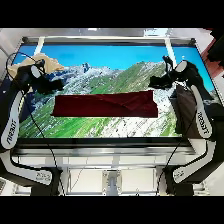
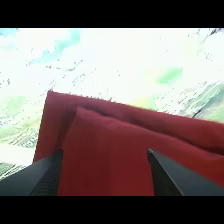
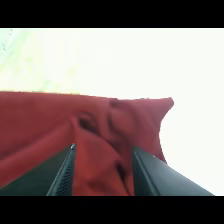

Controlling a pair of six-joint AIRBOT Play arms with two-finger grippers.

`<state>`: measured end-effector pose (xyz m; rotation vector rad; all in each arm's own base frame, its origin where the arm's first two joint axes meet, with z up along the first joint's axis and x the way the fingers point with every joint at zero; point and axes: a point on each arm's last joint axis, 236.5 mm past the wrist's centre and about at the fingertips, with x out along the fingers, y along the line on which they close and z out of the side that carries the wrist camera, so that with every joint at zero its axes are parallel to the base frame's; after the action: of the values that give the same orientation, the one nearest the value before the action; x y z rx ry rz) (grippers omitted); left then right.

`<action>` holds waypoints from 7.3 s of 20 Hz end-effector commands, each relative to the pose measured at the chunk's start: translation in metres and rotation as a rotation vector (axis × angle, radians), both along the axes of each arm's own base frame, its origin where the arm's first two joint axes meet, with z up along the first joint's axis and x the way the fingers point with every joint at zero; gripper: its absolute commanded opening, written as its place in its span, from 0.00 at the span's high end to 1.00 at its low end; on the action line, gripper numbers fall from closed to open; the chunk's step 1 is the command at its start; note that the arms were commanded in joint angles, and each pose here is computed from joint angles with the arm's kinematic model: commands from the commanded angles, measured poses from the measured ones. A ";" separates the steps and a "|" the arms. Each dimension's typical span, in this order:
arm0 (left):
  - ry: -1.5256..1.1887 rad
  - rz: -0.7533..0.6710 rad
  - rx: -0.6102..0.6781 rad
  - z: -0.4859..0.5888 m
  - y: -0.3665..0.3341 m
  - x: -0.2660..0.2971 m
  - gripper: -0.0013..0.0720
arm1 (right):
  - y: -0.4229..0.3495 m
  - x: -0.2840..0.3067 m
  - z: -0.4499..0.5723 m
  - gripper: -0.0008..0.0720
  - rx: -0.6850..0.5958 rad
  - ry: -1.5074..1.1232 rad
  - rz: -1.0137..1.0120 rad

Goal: Fold the shirts.

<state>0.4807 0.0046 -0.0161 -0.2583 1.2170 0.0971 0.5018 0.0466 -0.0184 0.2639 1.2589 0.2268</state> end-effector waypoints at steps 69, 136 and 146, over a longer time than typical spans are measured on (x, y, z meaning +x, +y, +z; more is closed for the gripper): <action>-0.109 -0.112 0.431 0.120 0.055 0.016 0.69 | 0.336 -0.002 0.025 0.27 0.413 -0.084 0.198; -0.051 -0.198 0.195 0.102 -0.002 0.000 0.68 | -0.277 -0.228 0.149 0.19 -0.308 0.348 -0.847; -0.153 -0.239 -0.176 0.120 -0.088 0.011 0.68 | -0.064 -0.048 0.219 0.33 0.270 -0.284 -0.185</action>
<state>0.4893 -0.0462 0.0923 -0.1354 1.1245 -0.1179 0.4107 -0.1021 0.1728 0.6114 1.0658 -0.0632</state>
